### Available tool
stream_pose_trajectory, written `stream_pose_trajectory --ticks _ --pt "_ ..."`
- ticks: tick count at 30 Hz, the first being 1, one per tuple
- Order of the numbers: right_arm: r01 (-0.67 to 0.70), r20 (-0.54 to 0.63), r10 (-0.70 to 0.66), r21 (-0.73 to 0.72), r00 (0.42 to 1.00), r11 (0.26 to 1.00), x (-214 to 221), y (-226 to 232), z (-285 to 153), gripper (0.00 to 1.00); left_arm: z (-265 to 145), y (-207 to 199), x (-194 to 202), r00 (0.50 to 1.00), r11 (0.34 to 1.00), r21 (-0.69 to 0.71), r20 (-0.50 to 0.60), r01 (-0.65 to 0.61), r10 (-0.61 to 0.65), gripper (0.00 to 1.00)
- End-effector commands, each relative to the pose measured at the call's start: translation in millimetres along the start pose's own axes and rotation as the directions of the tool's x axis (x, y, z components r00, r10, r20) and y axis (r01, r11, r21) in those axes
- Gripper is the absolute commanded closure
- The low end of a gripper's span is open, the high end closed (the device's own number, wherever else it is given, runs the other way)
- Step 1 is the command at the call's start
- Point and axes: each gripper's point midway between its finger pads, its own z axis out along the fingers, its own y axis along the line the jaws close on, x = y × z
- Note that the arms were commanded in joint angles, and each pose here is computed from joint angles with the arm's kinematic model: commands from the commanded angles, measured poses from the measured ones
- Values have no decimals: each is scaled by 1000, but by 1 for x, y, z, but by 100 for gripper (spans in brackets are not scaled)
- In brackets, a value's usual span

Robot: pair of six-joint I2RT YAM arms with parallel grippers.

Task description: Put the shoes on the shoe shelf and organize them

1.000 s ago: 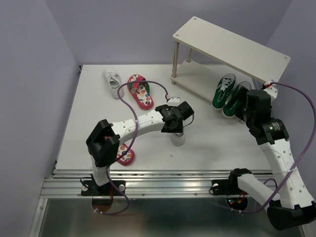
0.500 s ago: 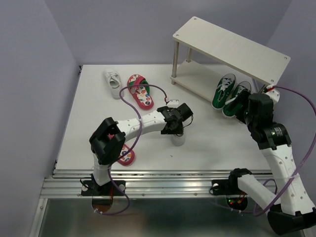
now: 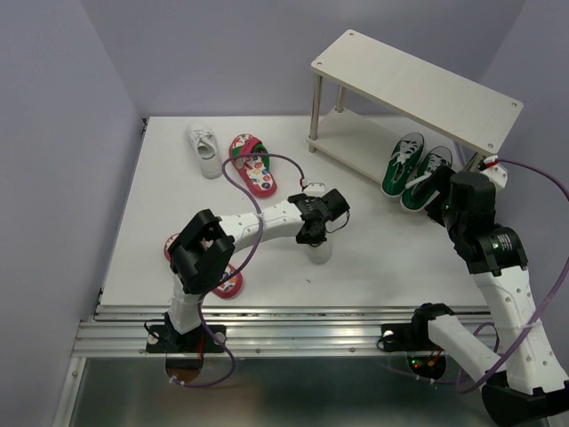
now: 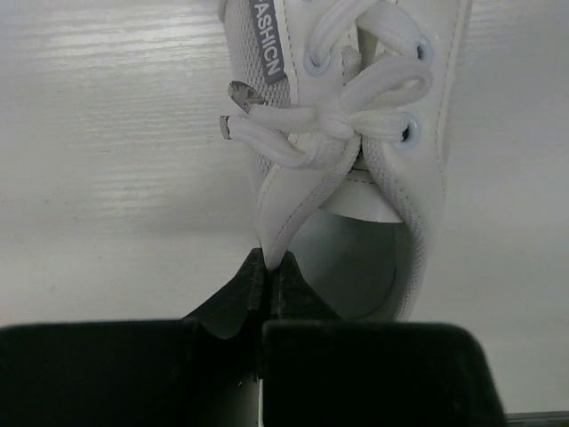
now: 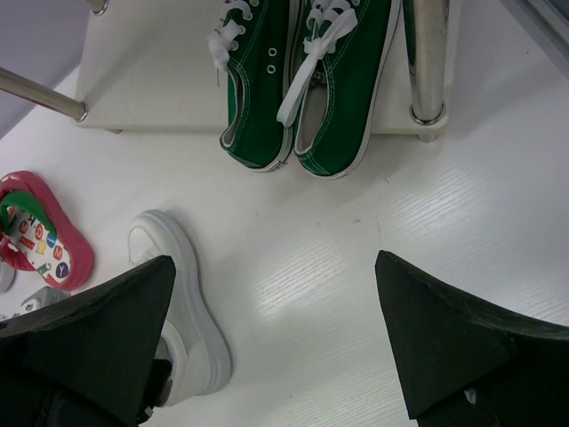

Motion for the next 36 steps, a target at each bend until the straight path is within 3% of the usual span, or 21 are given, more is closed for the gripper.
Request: stream_pose_trajectory --ticks 1,5,9,13,16,18,19,21,23,30,36 --pt "-10 30 10 11 1000 1000 -9 -1 -2 0 -9 28 -15 996 992 -109 50 -67 73 100" --pt "-11 25 11 7 1000 1000 -8 1 2 0 -26 38 -39 970 977 -116 142 -181 196 100" --pt "-23 22 23 4 999 1000 -7 3 3 0 -37 56 -63 901 921 -164 205 -354 382 100" --pt "-27 18 27 1 999 1000 -6 3 3 0 -40 54 -83 859 903 -130 280 -409 430 100" --pt "-28 22 27 4 999 1000 -7 2 2 0 -33 58 -102 866 918 -81 310 -388 394 99" --pt "-26 27 25 12 999 1000 -9 1 1 0 -28 63 -111 887 933 -51 294 -357 356 79" --pt "-24 32 24 11 999 1000 -11 2 0 0 -29 62 -115 891 936 -38 294 -350 345 50" --pt "-22 38 21 18 999 1000 -13 0 0 0 -26 63 -111 902 938 -13 270 -347 338 23" --pt "-22 40 21 21 999 1000 -13 0 0 0 -27 62 -107 907 937 0 253 -348 337 16" --pt "-11 39 10 32 999 999 -14 1 4 0 -36 68 -93 966 981 7 176 -193 189 17" --pt "-10 39 9 25 999 1000 -15 4 7 0 -37 82 -80 992 996 -75 120 44 -35 24"
